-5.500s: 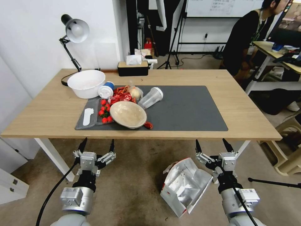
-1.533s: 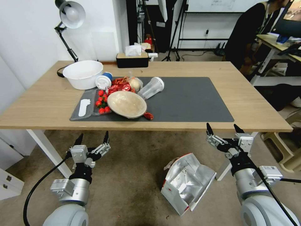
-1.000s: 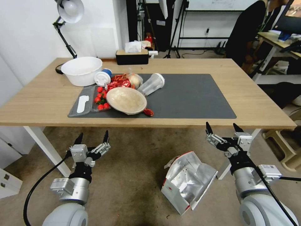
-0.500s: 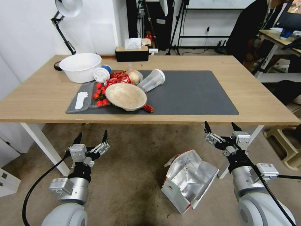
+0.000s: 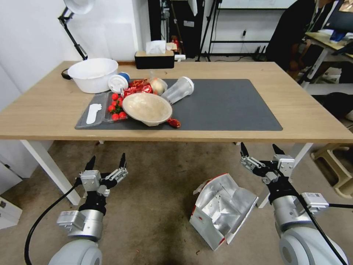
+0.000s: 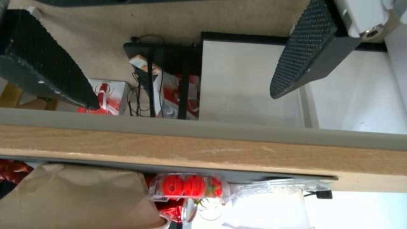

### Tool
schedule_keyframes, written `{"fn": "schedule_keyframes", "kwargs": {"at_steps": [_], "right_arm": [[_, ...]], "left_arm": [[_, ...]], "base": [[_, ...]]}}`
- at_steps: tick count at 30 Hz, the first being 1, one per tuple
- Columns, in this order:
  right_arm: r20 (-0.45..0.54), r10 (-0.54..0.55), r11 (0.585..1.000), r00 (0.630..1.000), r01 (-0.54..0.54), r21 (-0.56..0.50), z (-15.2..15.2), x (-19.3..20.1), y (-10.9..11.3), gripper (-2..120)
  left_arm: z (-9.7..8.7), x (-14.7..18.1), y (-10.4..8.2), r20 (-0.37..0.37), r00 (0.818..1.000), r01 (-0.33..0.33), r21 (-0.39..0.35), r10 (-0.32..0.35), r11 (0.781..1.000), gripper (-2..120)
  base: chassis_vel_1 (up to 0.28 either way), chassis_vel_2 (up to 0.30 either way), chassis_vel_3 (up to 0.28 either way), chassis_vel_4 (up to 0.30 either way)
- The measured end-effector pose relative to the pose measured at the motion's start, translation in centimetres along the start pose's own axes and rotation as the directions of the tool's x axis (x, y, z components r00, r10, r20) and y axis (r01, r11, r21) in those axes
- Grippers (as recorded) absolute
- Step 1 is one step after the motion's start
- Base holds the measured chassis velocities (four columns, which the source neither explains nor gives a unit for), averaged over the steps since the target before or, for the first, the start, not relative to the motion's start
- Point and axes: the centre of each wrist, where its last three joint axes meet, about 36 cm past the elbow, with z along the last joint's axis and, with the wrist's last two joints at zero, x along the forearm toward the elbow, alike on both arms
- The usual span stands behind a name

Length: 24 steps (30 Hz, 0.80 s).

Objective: Pick up the food delivery bag from the floor and place it on the table.

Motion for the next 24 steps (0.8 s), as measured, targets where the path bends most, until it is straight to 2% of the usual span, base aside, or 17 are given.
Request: {"fn": "schedule_keyframes", "kwargs": {"at_steps": [24], "right_arm": [[0.003, 0.007, 1.000, 1.000, -0.007, 0.001, 0.02, 0.12, 0.01, 100]], "left_arm": [[0.03, 0.17, -0.03, 0.004, 1.000, -0.004, -0.001, 0.004, 1.000, 100]], "base": [[0.000, 0.000, 0.000, 0.000]]}}
